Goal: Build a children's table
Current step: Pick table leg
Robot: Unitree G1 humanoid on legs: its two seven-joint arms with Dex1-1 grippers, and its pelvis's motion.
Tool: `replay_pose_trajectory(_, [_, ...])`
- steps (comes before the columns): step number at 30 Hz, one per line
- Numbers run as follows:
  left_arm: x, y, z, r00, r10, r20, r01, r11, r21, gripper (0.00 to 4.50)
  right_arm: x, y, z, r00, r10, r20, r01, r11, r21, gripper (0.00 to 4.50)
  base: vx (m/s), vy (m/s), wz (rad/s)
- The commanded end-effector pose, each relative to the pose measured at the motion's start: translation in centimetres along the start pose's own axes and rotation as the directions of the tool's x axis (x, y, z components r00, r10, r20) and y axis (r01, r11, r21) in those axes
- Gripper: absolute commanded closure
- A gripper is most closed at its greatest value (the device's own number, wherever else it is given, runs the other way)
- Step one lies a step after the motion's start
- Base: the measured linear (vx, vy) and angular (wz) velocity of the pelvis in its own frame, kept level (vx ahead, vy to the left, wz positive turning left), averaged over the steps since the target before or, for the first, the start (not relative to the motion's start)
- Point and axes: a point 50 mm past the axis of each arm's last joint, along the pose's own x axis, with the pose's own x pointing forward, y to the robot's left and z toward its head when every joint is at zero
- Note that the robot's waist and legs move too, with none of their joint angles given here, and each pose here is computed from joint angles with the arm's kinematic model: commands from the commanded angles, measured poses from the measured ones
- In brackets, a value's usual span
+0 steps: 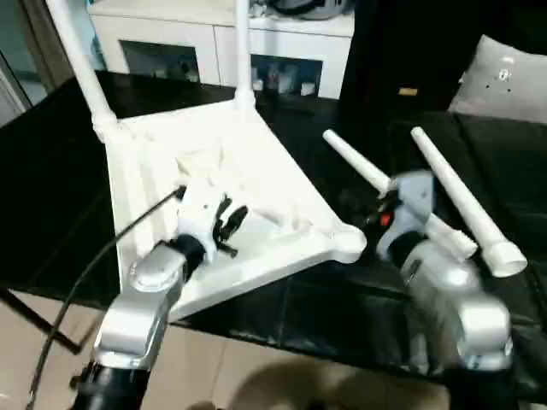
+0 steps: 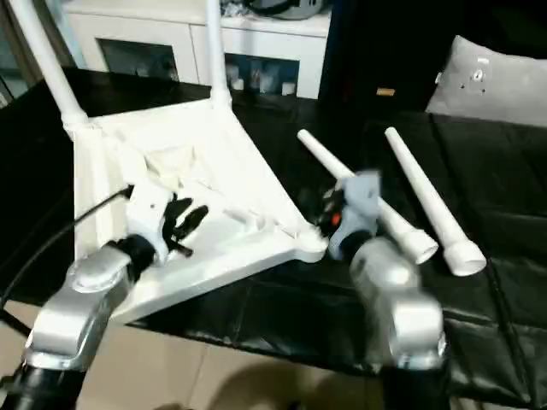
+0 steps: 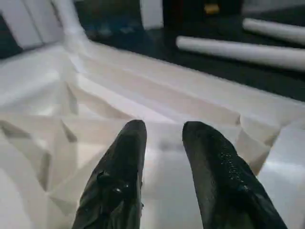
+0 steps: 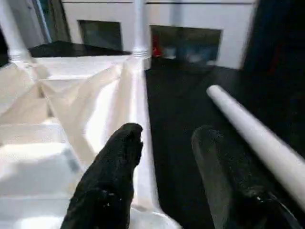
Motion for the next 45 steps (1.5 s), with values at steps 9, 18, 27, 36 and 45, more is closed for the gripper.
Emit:
replay_pose_trajectory(9, [-1.0,0.4,0.2,0.997,0.073,0.01,-0.073,0.997,-0.004,2.59,-1.4,0.5,-0.9,0.998,-0.036,-0.061,0.041,0.996,0.084,1.43,-0.052,-0.192,-0.06])
replay_pose_trajectory(18, [-2.4,1.1,-0.9,0.984,0.174,-0.027,-0.175,0.981,-0.078,2.59,-1.4,1.6,-0.9,0.999,0.022,-0.043,-0.02,0.998,0.052,0.74,-0.088,-0.127,0.05])
replay_pose_trajectory(27, [-2.4,0.9,0.1,0.988,0.153,0.022,-0.15,0.984,-0.092,2.59,-1.0,1.8,-1.0,0.997,0.042,-0.059,-0.04,0.999,0.038,0.04,-0.07,-0.001,0.06])
replay_pose_trajectory(36, [-2.2,0.2,0.4,0.996,0.089,0.017,-0.087,0.994,-0.072,2.59,-0.5,1.8,-0.7,0.997,0.048,-0.053,-0.047,0.999,0.025,0.04,0.021,-0.005,0.0])
replay_pose_trajectory(45, [-1.9,0.3,0.6,0.998,0.058,0.018,-0.057,0.997,-0.05,2.59,-0.1,2.2,-0.8,0.994,0.081,-0.069,-0.082,0.997,-0.011,0.04,0.136,-0.004,0.0])
